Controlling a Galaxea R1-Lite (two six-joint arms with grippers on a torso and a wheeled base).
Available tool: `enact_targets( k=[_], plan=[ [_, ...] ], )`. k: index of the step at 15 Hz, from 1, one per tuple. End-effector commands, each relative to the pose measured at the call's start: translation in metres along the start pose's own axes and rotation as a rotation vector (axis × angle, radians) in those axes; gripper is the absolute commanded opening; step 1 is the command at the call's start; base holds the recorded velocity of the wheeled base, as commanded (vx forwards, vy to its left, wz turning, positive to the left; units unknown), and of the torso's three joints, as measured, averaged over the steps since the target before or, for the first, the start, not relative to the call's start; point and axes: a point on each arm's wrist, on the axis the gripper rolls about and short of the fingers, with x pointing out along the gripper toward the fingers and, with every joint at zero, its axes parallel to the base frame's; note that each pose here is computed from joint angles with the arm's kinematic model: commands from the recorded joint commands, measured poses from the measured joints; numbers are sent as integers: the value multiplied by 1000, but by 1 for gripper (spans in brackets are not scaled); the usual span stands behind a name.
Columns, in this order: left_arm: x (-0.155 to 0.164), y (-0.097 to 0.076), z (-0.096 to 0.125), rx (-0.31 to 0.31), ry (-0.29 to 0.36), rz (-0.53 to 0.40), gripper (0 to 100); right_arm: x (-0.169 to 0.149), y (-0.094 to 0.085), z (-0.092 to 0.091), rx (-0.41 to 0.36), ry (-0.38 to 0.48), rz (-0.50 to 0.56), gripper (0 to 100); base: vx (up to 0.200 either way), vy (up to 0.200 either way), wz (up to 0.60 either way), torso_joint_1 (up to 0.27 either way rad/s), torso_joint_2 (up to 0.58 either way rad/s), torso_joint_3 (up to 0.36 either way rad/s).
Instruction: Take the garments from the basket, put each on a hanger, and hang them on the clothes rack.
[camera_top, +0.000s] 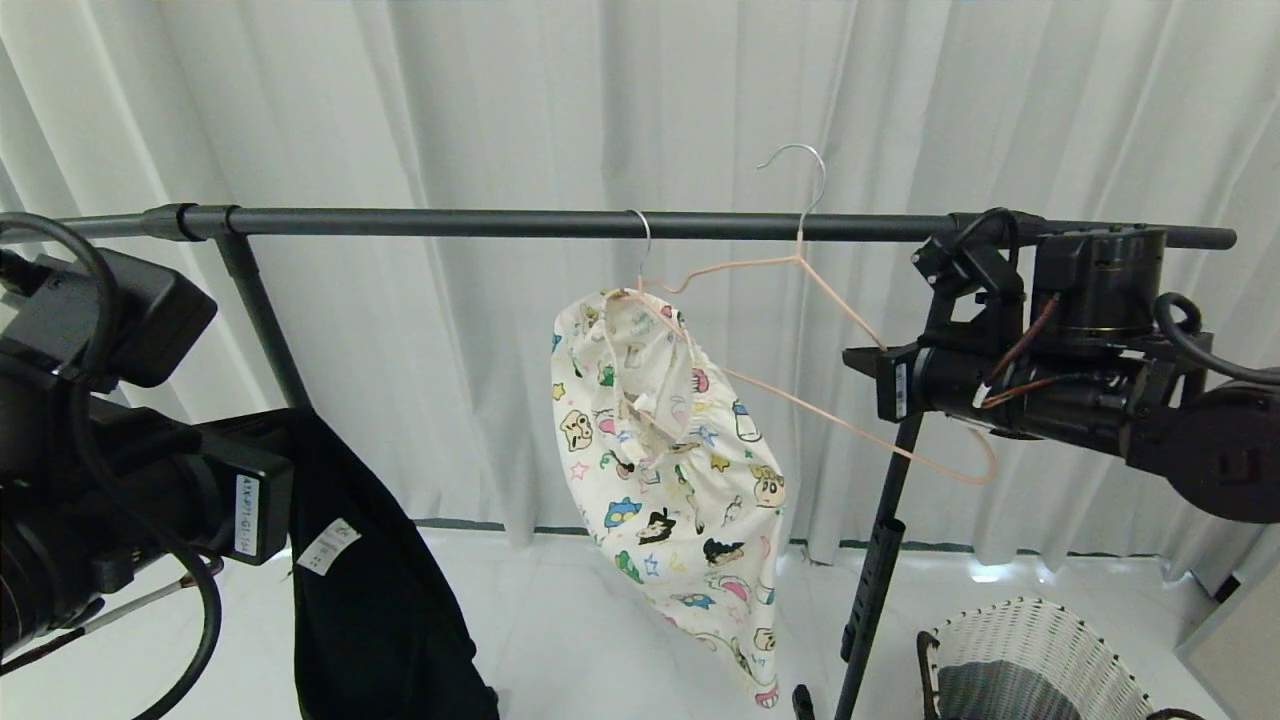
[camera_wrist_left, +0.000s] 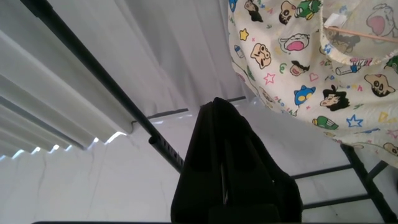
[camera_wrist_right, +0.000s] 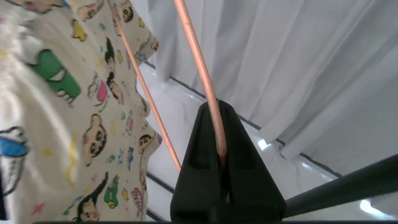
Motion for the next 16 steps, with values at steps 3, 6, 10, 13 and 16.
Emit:
enact_targets(
  k=[3, 6, 10, 13, 16],
  plan=[
    [0, 0, -3, 3, 11, 9, 0, -66, 7, -4, 1, -43, 0, 0, 0, 0, 0, 0, 0, 0],
    [1, 1, -5, 40, 24, 32, 0, -107, 10, -18, 3, -50, -51, 0, -67, 0, 0, 2, -1, 1],
    [0, 4, -5, 33, 21, 48, 0, -141, 13, -27, 2, -46, -72, 0, -200, 0, 0, 4, 4, 1],
    [1, 4, -5, 34, 24, 49, 0, -158, 14, -30, 3, -46, -100, 0, -200, 0, 0, 1, 1, 1],
    [1, 4, -5, 34, 26, 50, 0, -169, 15, -35, 3, -51, -104, 0, -200, 0, 0, -4, -1, 4]
  ],
)
